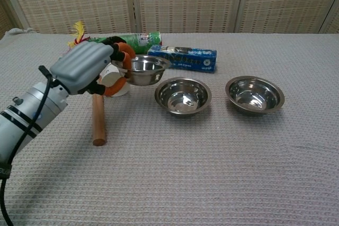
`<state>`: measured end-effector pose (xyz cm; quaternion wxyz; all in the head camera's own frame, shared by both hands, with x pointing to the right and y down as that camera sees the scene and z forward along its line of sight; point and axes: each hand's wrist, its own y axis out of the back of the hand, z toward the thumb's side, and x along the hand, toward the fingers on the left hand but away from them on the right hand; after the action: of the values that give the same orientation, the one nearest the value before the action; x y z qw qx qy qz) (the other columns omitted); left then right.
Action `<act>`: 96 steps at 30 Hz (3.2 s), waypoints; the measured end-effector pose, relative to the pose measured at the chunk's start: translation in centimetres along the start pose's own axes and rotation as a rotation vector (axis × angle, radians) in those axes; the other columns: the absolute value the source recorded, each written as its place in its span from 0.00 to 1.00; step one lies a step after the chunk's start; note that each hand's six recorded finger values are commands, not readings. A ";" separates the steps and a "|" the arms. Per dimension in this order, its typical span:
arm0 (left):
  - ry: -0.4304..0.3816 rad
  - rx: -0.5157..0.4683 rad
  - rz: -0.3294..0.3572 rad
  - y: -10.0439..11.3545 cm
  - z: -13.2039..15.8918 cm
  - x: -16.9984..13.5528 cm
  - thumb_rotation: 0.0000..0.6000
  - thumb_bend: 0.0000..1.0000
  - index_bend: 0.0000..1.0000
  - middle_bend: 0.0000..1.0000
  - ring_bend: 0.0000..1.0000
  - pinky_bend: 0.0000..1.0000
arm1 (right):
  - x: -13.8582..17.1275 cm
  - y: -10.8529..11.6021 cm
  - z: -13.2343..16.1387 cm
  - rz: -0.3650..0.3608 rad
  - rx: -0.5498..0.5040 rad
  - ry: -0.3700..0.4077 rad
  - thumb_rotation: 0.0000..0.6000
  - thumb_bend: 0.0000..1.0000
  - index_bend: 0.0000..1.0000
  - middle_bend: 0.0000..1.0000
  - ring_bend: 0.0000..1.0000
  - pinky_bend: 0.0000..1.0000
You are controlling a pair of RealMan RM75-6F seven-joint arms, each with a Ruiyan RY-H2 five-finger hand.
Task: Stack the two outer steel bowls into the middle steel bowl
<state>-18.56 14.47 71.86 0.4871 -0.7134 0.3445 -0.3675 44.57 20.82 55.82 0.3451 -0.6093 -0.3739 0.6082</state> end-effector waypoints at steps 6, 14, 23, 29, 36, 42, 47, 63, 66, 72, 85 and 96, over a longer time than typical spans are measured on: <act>-0.052 -0.008 -0.046 -1.8 3.4 1.9 1.00 0.69 0.68 0.23 0.10 0.33 | 0.3 0.5 -0.3 -0.014 -0.009 -0.007 1.00 0.18 0.00 0.00 0.00 0.00; -0.080 -0.002 -0.064 -2.7 5.3 1.9 1.00 0.63 0.47 0.20 0.07 0.33 | 0.5 0.7 -0.2 -0.017 -0.014 0.001 1.00 0.18 0.00 0.00 0.00 0.00; -0.068 -0.021 -0.132 -3.4 5.7 1.3 1.00 0.44 0.02 0.10 0.00 0.32 | 0.4 0.4 -0.1 -0.004 -0.013 0.001 1.00 0.18 0.00 0.00 0.00 0.00; -0.059 -0.045 -0.177 -2.7 5.6 0.4 1.00 0.41 0.00 0.08 0.00 0.30 | 0.2 -0.2 0.2 0.013 -0.002 0.009 1.00 0.18 0.00 0.00 0.00 0.00; -0.003 -0.015 -0.229 -0.1 1.8 -3.0 1.00 0.41 0.00 0.07 0.00 0.30 | -2.9 -1.8 2.2 0.068 0.034 0.091 1.00 0.18 0.00 0.00 0.00 0.00; 0.169 0.060 -0.250 2.2 -5.2 -8.5 1.00 0.41 0.00 0.08 0.00 0.28 | -8.0 -4.6 6.7 0.118 0.107 0.231 1.00 0.18 0.03 0.00 0.00 0.00; 0.258 0.067 -0.259 3.3 -8.5 -10.6 1.00 0.41 0.00 0.08 0.00 0.27 | -11.0 -8.1 10.6 0.174 0.142 0.327 1.00 0.18 0.15 0.00 0.00 0.00; 0.338 0.078 -0.217 5.6 -11.9 -12.3 1.00 0.41 0.00 0.08 0.00 0.26 | -12.2 -14.2 16.8 0.187 0.118 0.459 1.00 0.35 0.62 0.05 0.00 0.00; 0.341 0.077 -0.212 5.7 -12.1 -12.3 1.00 0.41 0.00 0.08 0.00 0.26 | -12.4 -14.3 17.1 0.153 0.108 0.457 1.00 0.40 0.68 0.08 0.00 0.00; 0.345 0.073 -0.207 5.8 -12.4 -12.5 1.00 0.41 0.00 0.08 0.00 0.26 | -12.1 -13.5 18.0 0.086 0.072 0.487 1.00 0.46 0.72 0.11 0.00 0.00; 0.399 0.082 -0.170 7.3 -14.2 -13.1 1.00 0.42 0.00 0.08 0.00 0.25 | -12.0 -10.2 24.3 0.023 0.000 0.653 1.00 0.46 0.71 0.11 0.00 0.00; 0.440 0.079 -0.150 8.5 -15.3 -13.9 1.00 0.42 0.00 0.08 0.00 0.24 | -14.0 -11.7 29.4 0.073 -0.005 0.695 1.00 0.46 0.48 0.11 0.00 0.00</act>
<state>-39.71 17.09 65.11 0.3992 -0.6200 0.3736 -0.5628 15.05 13.21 72.19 0.4284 -0.7938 -0.2133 0.3753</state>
